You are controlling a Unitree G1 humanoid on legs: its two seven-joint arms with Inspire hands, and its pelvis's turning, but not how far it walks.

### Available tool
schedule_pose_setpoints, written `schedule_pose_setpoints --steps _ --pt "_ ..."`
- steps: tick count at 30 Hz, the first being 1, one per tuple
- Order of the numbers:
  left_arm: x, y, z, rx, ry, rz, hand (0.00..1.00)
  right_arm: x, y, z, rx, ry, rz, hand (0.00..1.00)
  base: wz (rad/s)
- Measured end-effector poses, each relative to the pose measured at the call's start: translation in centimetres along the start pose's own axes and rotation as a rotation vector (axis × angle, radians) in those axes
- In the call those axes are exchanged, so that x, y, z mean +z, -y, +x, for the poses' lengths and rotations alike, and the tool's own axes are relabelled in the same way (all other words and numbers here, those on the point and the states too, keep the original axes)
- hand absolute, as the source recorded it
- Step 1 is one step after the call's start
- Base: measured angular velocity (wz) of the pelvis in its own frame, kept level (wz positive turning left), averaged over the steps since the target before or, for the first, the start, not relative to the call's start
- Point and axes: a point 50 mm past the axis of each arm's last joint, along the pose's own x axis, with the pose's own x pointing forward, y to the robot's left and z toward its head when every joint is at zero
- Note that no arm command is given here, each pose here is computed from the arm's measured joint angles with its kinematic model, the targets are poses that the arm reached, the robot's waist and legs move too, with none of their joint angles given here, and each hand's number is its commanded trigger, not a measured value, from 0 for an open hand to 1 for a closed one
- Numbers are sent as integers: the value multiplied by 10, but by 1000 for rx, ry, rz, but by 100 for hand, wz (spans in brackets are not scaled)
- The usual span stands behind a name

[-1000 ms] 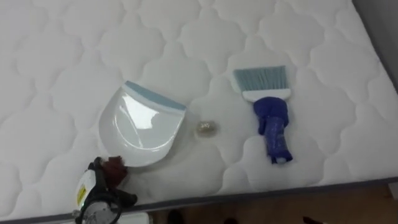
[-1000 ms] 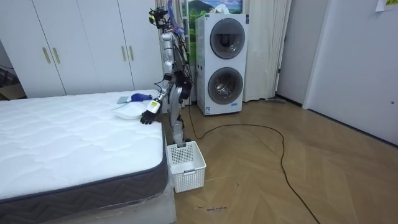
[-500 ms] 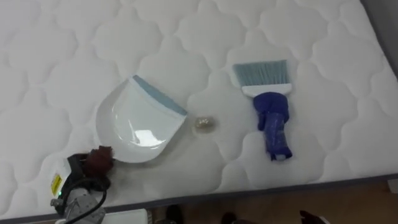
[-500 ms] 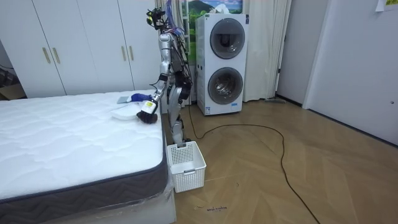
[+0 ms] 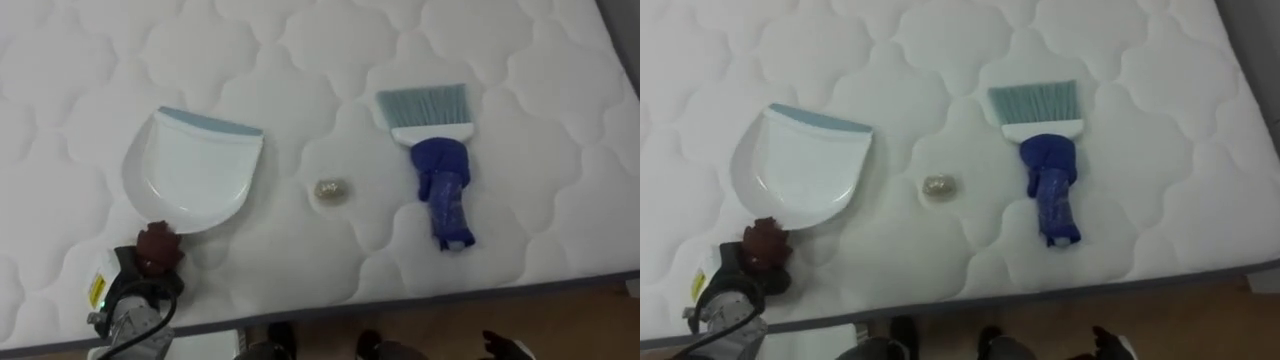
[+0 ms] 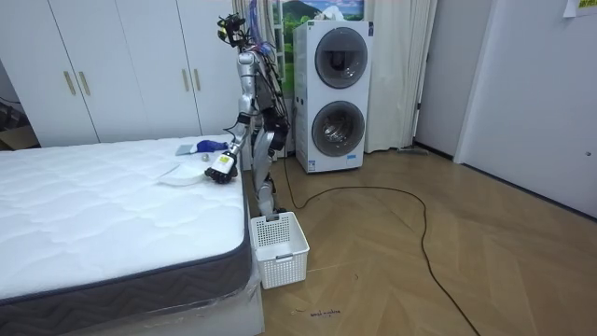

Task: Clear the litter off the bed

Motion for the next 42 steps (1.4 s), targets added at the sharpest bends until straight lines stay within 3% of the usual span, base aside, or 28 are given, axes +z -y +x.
schedule_pose_setpoints --steps 10,15,21,27,42 --pt "0 -7 4 36 2 64 100 4 -3 -1 -9 16 10 0 -2" --pt "2 -11 5 44 77 187 100 7 1 0 -35 26 69 0 0" --pt "6 -16 7 60 185 330 100 11 17 0 -110 35 376 0 3" --pt "17 -29 10 131 358 470 100 34 39 0 -183 119 563 0 -3" --pt "-2 -25 -1 149 506 686 100 84 51 -11 -279 316 691 0 -6"
